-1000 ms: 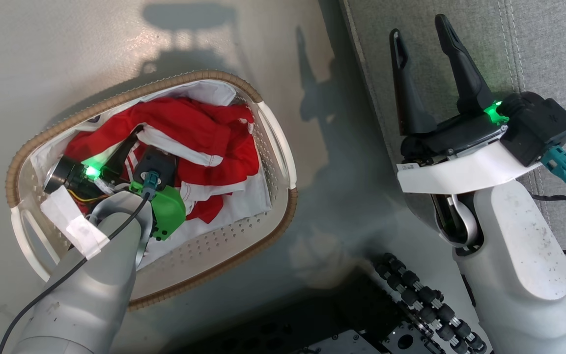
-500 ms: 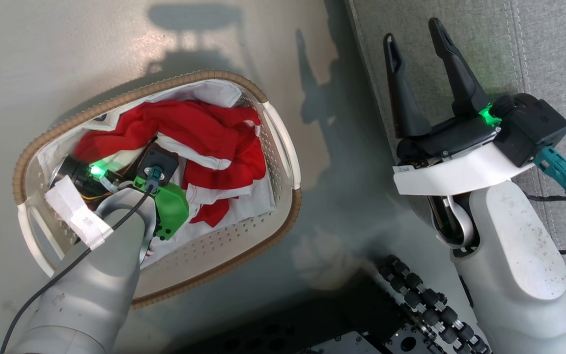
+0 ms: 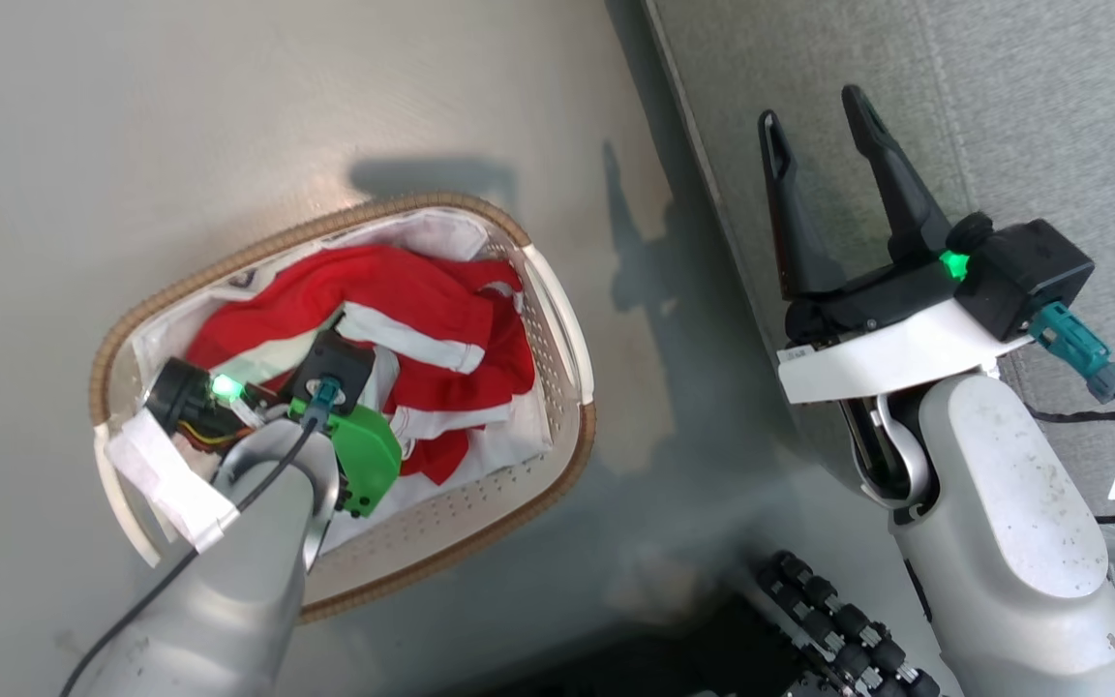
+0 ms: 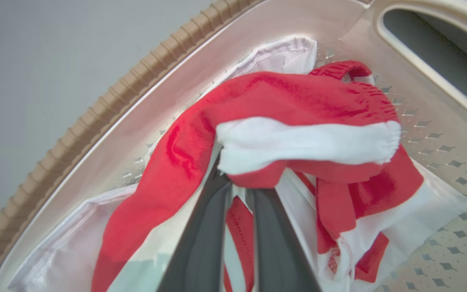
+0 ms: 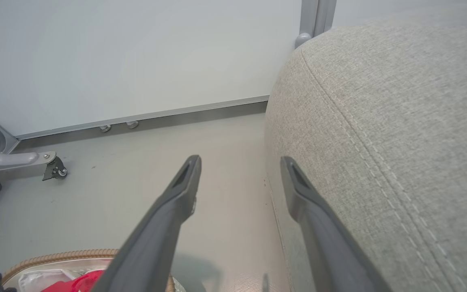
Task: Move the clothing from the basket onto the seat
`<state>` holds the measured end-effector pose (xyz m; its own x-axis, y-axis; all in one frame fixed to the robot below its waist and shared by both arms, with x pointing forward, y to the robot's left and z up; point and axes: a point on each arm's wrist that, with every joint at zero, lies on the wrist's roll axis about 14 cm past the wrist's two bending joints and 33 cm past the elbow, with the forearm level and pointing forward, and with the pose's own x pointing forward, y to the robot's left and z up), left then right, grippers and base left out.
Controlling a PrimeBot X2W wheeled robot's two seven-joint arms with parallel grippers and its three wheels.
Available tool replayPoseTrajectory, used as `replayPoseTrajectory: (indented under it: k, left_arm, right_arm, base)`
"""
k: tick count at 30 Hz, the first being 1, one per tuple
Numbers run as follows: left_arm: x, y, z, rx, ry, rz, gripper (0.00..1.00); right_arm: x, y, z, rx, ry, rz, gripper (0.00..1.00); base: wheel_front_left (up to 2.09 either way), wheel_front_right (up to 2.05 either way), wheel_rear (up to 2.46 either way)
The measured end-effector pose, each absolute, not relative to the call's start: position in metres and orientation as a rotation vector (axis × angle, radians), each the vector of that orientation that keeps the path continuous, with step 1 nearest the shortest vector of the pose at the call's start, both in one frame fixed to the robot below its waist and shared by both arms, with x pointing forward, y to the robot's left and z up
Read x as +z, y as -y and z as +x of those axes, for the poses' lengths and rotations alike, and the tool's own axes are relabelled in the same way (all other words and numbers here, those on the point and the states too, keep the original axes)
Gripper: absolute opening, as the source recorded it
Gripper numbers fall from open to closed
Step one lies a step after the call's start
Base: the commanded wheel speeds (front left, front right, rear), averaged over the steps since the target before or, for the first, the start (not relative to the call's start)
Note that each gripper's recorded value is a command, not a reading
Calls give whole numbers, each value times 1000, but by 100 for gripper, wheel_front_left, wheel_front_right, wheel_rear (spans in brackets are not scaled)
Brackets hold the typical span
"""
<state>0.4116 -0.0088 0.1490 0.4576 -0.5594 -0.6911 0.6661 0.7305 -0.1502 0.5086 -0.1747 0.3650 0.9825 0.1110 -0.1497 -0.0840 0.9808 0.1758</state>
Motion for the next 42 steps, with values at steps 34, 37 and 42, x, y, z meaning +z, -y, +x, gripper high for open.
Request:
replayPoseTrajectory:
  k: [34, 37, 42]
  left_arm:
    - [392, 3, 401, -610, -256, -21, 0]
    - [422, 2, 404, -599, -169, -34, 0]
    - [471, -1, 406, -586, -29, -51, 0]
  right_arm:
    - [459, 149, 420, 137, -53, 200, 100]
    - [465, 146, 413, 145, -43, 203, 100]
    - [472, 140, 400, 162, -31, 208, 100]
  base:
    - [0, 0, 0]
    - [0, 0, 0]
    - [0, 0, 0]
